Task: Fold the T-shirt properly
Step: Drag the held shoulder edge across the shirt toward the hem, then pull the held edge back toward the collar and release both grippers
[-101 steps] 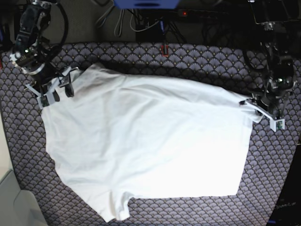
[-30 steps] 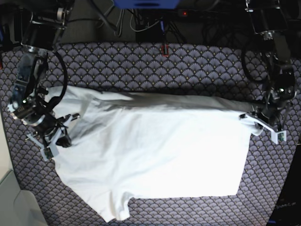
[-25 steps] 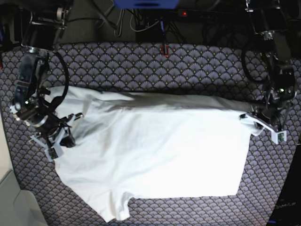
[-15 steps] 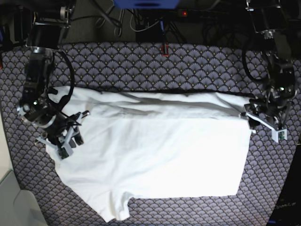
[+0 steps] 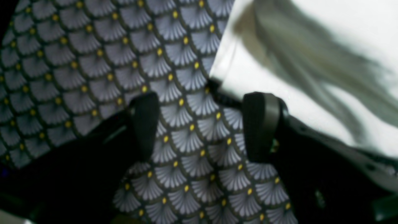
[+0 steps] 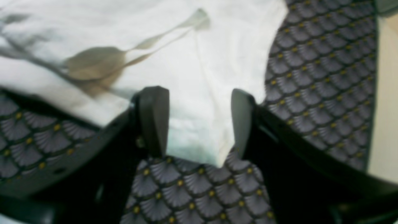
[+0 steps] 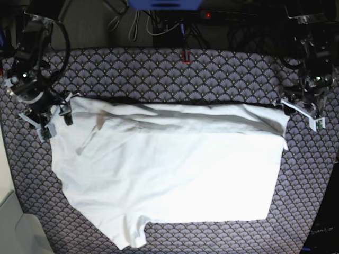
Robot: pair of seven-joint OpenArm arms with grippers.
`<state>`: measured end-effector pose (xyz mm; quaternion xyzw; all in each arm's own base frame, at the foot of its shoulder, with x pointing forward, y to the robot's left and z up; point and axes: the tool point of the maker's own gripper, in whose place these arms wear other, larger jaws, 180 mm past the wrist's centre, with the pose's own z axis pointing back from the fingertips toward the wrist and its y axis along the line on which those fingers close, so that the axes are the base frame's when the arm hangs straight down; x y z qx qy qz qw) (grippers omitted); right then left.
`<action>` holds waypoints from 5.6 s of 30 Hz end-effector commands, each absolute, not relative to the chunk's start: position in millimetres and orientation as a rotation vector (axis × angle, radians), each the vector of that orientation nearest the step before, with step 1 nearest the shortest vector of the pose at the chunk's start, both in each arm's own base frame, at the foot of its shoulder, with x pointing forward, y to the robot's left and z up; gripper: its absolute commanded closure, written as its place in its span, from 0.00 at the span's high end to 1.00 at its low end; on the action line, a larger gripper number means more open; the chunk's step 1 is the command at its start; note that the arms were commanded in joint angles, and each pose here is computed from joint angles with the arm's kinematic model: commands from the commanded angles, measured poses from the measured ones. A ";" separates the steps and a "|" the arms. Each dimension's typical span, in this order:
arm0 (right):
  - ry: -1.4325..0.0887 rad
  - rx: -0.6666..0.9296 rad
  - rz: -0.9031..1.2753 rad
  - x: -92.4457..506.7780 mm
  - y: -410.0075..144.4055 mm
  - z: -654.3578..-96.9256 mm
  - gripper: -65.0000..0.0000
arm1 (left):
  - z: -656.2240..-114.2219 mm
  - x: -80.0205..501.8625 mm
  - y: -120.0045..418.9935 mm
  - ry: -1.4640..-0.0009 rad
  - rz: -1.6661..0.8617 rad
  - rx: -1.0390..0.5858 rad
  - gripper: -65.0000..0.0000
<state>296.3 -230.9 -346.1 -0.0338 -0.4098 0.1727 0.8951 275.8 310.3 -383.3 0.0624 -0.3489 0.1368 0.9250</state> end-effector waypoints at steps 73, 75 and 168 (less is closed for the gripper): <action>-0.809 -0.002 0.300 268.1 -264.6 -397.4 0.00 | -411.5 326.8 297.6 -0.775 0.280 0.081 0.00; -0.831 -0.018 0.316 271.5 -264.5 -387.4 0.00 | -412.0 325.2 298.5 -0.767 0.283 0.081 0.00; -0.640 -0.008 0.298 161.8 -262.8 -395.3 0.20 | -401.2 205.4 309.1 -0.485 0.270 0.145 0.39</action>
